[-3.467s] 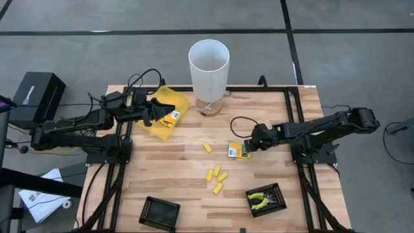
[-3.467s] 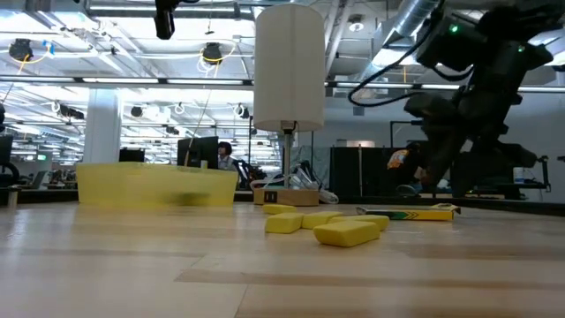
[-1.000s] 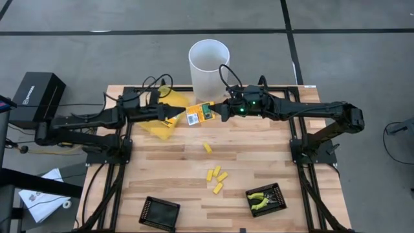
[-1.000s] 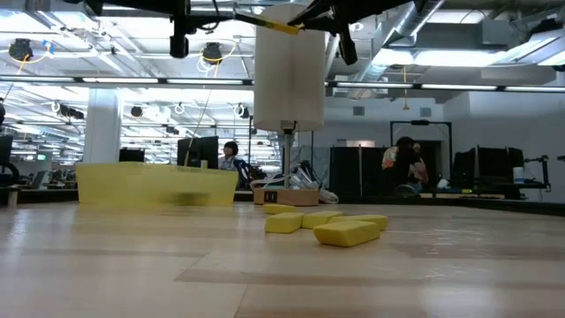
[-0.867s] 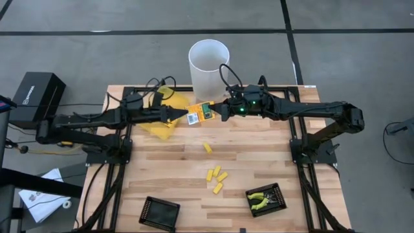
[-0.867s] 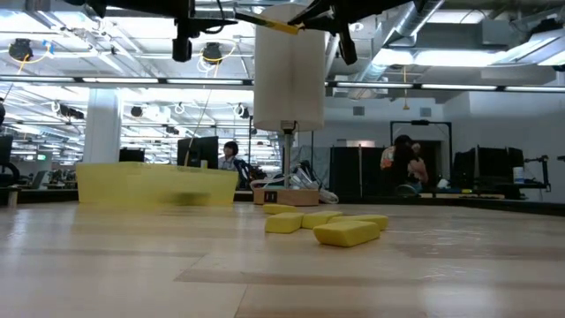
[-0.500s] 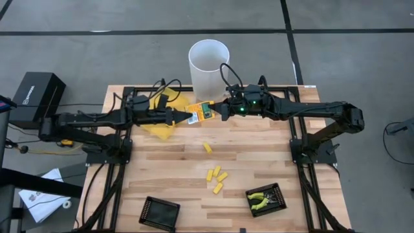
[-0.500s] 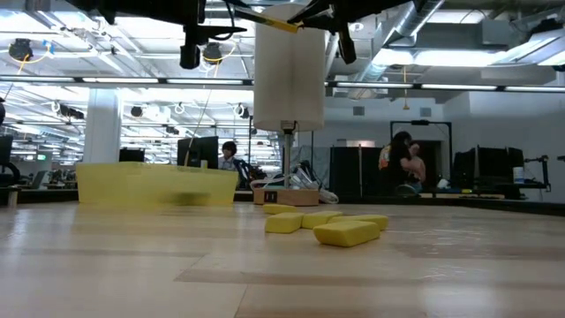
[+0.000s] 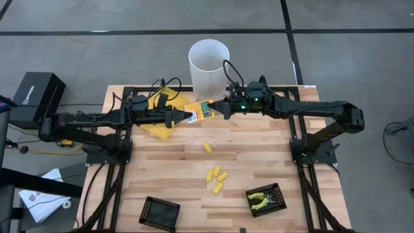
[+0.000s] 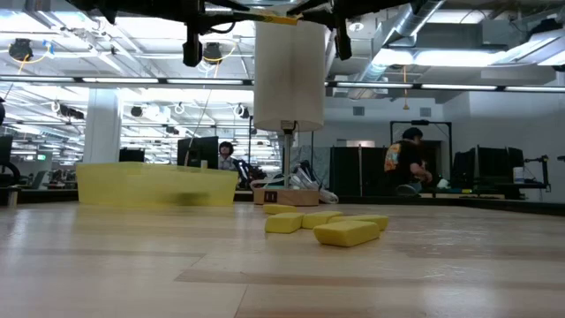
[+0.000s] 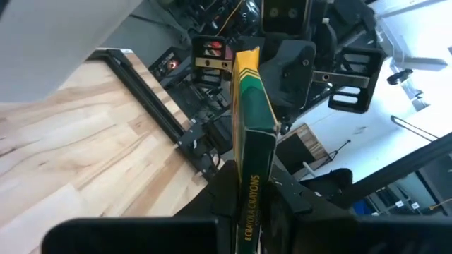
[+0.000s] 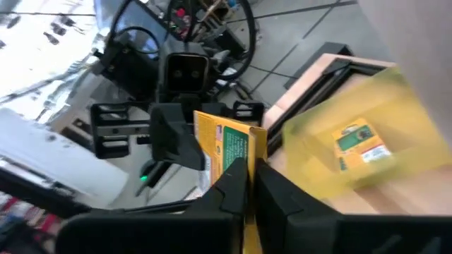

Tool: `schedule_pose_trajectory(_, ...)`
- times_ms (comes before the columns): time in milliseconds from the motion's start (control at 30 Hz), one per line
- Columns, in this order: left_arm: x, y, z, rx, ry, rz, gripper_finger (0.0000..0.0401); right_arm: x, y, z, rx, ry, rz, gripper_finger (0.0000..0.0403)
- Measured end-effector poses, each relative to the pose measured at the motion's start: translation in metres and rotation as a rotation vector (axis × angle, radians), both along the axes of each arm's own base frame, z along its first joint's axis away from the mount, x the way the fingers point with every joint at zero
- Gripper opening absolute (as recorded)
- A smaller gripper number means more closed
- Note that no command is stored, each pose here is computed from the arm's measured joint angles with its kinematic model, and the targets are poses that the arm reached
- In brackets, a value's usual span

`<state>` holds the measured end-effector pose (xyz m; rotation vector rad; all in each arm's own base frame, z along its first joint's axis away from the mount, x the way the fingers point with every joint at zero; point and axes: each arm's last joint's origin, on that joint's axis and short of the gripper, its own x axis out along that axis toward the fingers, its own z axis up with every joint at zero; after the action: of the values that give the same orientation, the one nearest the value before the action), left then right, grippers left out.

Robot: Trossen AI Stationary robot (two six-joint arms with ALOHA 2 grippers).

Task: Pick & Place School Supplies
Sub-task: Put the crayon box into the yellow bin

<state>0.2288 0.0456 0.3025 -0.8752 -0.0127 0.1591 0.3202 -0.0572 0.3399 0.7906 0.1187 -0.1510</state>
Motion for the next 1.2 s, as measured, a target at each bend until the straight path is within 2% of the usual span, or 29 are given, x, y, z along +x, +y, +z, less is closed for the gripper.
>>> schedule_pose_trajectory(167, -0.006, 0.001, 0.004, 0.028, -0.006, -0.009, 0.0024, -0.003, -0.004, 0.003, 0.007, -0.004, 0.006, 0.0077)
schedule_pose_trajectory(267, -0.018, 0.006, 0.009, 0.044, 0.003, 0.009, 0.0024, -0.008, -0.004, 0.006, -0.016, 0.001, 0.021, 0.0109)
schedule_pose_trajectory(433, -0.043, 0.012, 0.007, 0.077, 0.124, 0.039, 0.0024, -0.019, -0.004, 0.013, -0.037, 0.009, 0.024, 0.0136)
schedule_pose_trajectory(600, -0.068, 0.015, -0.008, 0.105, 0.352, 0.087, 0.0024, -0.028, -0.003, 0.019, -0.049, 0.021, 0.021, 0.0134)
schedule_pose_trajectory(867, -0.079, 0.030, -0.033, 0.182, 0.678, 0.197, 0.0024, -0.031, -0.002, 0.021, -0.054, 0.014, 0.021, 0.0112)
schedule_pose_trajectory(967, -0.082, 0.041, -0.037, 0.200, 0.743, 0.277, 0.0024, -0.030, 0.000, 0.021, -0.046, 0.014, 0.026, 0.0108)
schedule_pose_trajectory(1200, -0.092, 0.069, -0.046, 0.132, 0.825, 0.435, 0.0024, -0.028, 0.012, 0.021, -0.047, 0.013, 0.060, 0.0107)
